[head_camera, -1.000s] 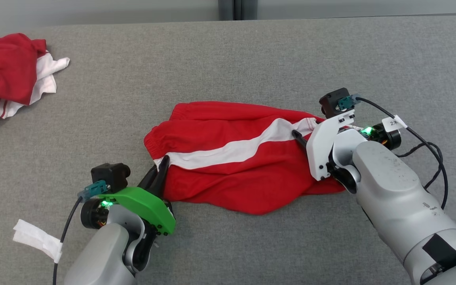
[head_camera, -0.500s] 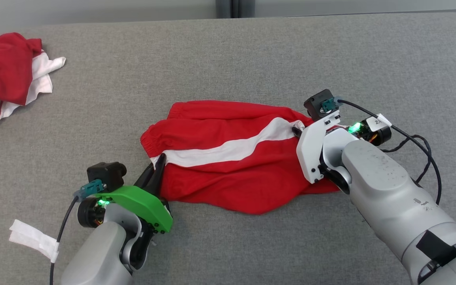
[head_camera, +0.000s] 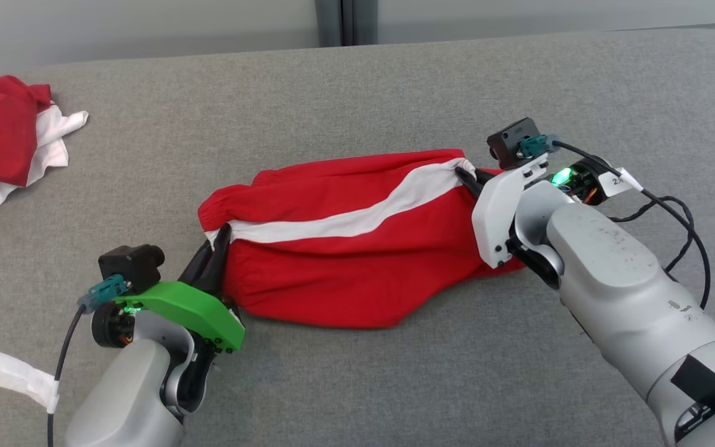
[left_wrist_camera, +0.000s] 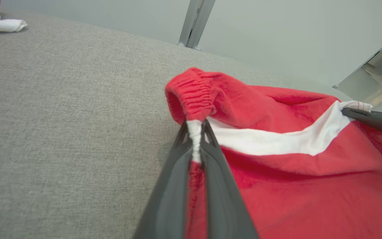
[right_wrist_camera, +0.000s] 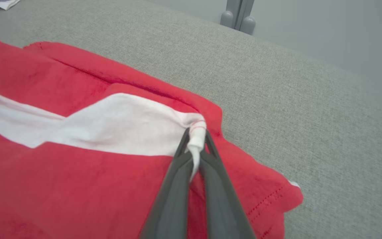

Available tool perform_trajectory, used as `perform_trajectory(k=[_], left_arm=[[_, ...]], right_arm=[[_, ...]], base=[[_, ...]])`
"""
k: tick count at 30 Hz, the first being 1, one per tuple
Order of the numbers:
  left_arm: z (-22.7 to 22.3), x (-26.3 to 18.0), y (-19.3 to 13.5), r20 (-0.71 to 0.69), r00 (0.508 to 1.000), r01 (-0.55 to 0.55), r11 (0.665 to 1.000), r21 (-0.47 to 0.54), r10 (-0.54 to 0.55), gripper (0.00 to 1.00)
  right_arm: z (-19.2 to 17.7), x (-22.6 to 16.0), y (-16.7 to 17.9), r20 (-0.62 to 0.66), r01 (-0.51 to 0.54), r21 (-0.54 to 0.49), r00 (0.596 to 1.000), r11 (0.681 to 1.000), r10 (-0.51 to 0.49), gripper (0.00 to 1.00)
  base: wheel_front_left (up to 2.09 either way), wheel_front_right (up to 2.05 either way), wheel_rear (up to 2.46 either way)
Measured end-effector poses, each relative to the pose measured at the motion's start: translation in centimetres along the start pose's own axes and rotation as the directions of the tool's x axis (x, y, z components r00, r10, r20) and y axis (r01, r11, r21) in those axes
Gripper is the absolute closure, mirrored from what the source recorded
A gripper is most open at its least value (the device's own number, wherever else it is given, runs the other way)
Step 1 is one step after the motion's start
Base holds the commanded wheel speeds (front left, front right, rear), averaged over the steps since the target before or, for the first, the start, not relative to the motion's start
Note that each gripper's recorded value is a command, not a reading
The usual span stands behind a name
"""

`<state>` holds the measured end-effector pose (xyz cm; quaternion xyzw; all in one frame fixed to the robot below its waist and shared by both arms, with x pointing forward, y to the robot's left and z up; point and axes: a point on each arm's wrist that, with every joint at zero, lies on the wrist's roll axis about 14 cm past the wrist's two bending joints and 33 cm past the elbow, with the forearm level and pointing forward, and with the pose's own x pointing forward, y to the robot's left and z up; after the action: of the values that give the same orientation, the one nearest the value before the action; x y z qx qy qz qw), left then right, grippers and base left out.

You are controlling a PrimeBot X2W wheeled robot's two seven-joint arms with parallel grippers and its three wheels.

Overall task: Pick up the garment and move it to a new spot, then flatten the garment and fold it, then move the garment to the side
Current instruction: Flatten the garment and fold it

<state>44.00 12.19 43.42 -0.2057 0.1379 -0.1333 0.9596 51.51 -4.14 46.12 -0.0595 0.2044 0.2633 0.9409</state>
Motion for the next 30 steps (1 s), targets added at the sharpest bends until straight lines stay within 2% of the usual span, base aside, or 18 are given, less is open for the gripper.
perform_trajectory(k=[5, 11, 14, 20, 26, 27, 28, 29, 30], left_arm=[[1.8, 0.0, -1.0, 0.054, 0.998, 0.025, 1.0, 0.009, -0.025, 1.0], [3.7, -0.8, -2.3, 0.115, 0.991, 0.062, 0.998, 0.028, -0.065, 1.0], [3.5, -1.7, -3.0, 0.121, 0.99, 0.073, 0.997, 0.027, -0.075, 1.0], [-0.7, -3.6, -3.4, 0.039, 0.998, 0.052, 0.998, -0.036, -0.051, 1.0], [-2.8, -4.3, -3.7, -0.011, 0.999, 0.046, 0.998, -0.053, -0.047, 1.0], [-2.9, -4.2, -3.7, -0.013, 0.999, 0.046, 0.998, -0.052, -0.047, 1.0], [-2.9, -4.2, -3.7, -0.013, 0.999, 0.046, 0.998, -0.052, -0.047, 1.0], [-2.9, -4.2, -3.7, -0.013, 0.999, 0.046, 0.998, -0.052, -0.046, 1.0], [-2.9, -4.2, -3.7, -0.013, 0.999, 0.045, 0.998, -0.052, -0.046, 1.0]], right_arm=[[3.1, -1.7, -1.6, 0.122, 0.03, 0.01, 0.992, 1.0, -0.031, 1.0], [4.6, -4.2, -2.6, 0.225, 0.051, 0.032, 0.973, 0.998, -0.057, 1.0], [3.0, -5.4, -2.4, 0.234, 0.058, 0.06, 0.97, 0.997, -0.07, 1.0], [-3.9, -7.2, -0.3, 0.137, 0.075, 0.164, 0.986, 0.984, -0.098, 1.0], [-5.2, -8.0, 0.2, 0.13, 0.107, 0.19, 0.983, 0.976, -0.133, 1.0], [-5.1, -8.1, 0.1, 0.137, 0.115, 0.181, 0.981, 0.977, -0.141, 0.91], [-5.0, -8.2, 0.1, 0.14, 0.121, 0.17, 0.979, 0.978, -0.145, 0.73], [-5.0, -8.2, 0.1, 0.141, 0.124, 0.168, 0.979, 0.978, -0.149, 0.4], [-5.0, -8.4, 0.2, 0.144, 0.127, 0.17, 0.978, 0.977, -0.152, 0.02]], base=[[0.0, 0.0, 0.0], [0.0, 0.0, 0.0], [0.0, 0.0, 0.0], [0.0, 0.0, 0.0], [0.0, 0.0, 0.0], [0.0, 0.0, 0.0], [0.0, 0.0, 0.0], [0.0, 0.0, 0.0], [0.0, 0.0, 0.0]])
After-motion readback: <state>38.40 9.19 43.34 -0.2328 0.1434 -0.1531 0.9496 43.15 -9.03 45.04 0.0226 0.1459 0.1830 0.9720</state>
